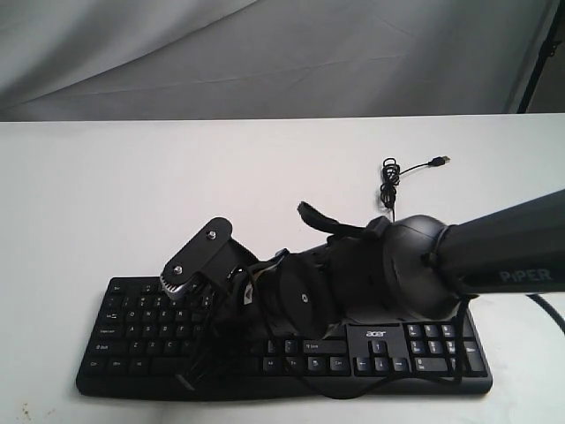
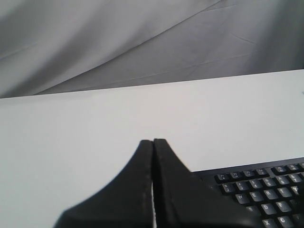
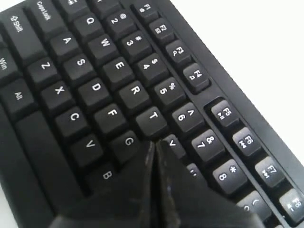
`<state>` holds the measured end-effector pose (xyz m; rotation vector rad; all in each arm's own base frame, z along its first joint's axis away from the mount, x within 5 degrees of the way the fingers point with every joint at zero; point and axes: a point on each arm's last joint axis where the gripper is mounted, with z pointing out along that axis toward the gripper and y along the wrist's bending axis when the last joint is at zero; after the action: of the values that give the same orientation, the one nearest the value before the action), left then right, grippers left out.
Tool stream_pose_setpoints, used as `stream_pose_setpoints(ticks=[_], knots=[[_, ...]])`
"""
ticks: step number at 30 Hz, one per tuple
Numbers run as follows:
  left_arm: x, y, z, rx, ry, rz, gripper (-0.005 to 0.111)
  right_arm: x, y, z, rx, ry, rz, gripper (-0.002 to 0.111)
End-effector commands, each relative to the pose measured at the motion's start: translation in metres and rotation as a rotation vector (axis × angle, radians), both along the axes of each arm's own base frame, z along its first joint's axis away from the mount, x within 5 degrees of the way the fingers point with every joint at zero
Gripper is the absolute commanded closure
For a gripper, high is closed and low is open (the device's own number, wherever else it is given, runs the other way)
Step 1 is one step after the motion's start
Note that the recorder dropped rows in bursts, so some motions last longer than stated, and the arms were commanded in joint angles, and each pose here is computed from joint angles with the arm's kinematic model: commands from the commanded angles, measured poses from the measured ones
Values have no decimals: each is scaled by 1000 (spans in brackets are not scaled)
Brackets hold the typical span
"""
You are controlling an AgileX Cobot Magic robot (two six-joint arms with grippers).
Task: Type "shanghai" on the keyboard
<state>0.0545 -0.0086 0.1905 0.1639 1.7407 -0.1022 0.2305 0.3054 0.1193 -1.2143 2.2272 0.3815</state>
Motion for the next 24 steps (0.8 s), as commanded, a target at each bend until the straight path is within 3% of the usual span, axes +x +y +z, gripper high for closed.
stream_pose_setpoints(ticks=[1, 7, 14, 24], knots=[[0, 0, -1, 1, -5, -3, 107, 0, 0, -6, -13, 3, 4, 108], [0, 0, -1, 1, -5, -3, 107, 0, 0, -5, -14, 2, 6, 108], [0, 0, -1, 1, -5, -3, 107, 2, 3, 18, 10, -45, 47, 108], [0, 0, -1, 1, -5, -3, 107, 4, 48, 41, 49, -71, 141, 108]])
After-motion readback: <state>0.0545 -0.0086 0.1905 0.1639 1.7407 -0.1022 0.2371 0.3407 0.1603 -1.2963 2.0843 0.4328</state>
